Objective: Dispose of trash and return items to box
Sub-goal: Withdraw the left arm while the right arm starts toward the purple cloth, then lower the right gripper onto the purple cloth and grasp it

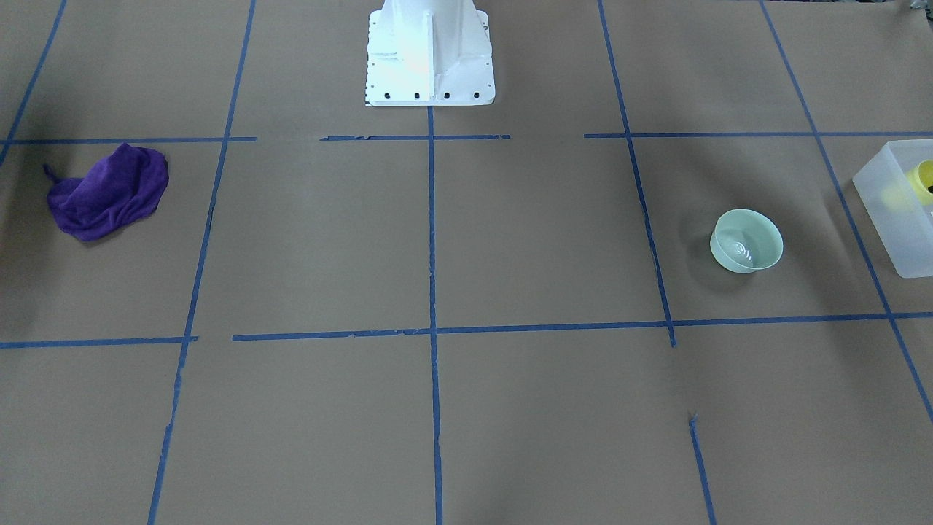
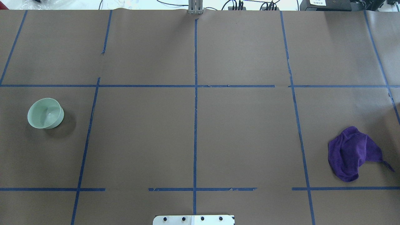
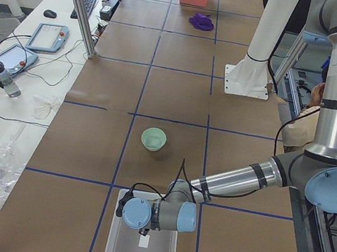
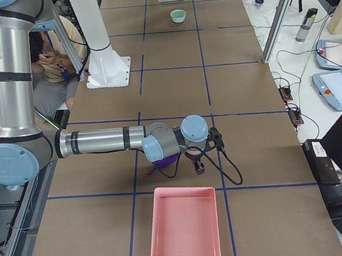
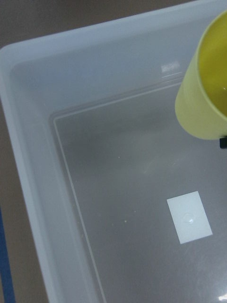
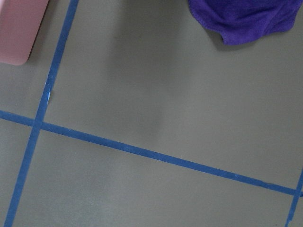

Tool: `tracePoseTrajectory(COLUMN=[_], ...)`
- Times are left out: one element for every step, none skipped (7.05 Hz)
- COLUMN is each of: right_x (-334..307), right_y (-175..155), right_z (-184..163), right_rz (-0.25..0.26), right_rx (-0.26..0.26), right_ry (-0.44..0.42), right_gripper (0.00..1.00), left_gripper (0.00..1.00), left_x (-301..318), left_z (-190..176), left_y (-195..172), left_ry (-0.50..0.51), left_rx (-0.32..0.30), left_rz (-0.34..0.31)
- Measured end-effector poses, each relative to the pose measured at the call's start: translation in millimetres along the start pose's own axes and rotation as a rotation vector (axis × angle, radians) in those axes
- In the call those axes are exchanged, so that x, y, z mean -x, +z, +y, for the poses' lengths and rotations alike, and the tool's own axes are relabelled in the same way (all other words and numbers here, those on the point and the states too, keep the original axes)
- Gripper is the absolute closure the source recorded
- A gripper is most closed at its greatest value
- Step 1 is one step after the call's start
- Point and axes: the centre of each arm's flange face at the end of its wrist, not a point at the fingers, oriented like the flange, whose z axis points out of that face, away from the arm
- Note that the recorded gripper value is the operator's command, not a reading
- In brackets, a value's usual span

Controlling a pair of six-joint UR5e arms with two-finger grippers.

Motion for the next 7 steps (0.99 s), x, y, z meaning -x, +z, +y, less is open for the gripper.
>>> tracePoseTrajectory(right_x=[11.5,31.7,57.4,81.3,107.3,131.9,148.1], right_y=[0.7,-1.4,-3.8,-5.2,-5.4,2.7,21.2], right_z=[-4.5,-10.2,-15.0,-16.1,-11.6,5.1,27.4], right_rz=[-0.007,-0.019,-0.034,-0.047,-0.062,-0.079,-0.084], right_rx=[0.001,-0.003,-0.005,-0.003,0.002,0.011,0.027], right_ry=[-0.002,0.033,0.082,0.114,0.154,0.204,0.265], right_gripper=[0.00,0.00,0.00,0.00,0.00,0.00,0.00], left_gripper=[0.13,0.01,0.00,0.00,0.00,0.00,0.00], left_x=[-4.3,-12.5,-22.8,-30.1,-42.8,-68.0,-94.9], left_z=[-3.0,-7.0,-9.8,-11.8,-21.1,-43.4,-68.8], left_y=[2.1,-2.8,-17.9,-46.7,-83.5,-119.5,-149.3], left_ry=[0.010,0.028,0.044,0.037,-0.002,-0.057,-0.124], left_rx=[0.001,-0.009,-0.039,-0.095,-0.147,-0.181,-0.214], left_rz=[-0.003,-0.009,-0.020,-0.038,-0.053,-0.065,-0.083])
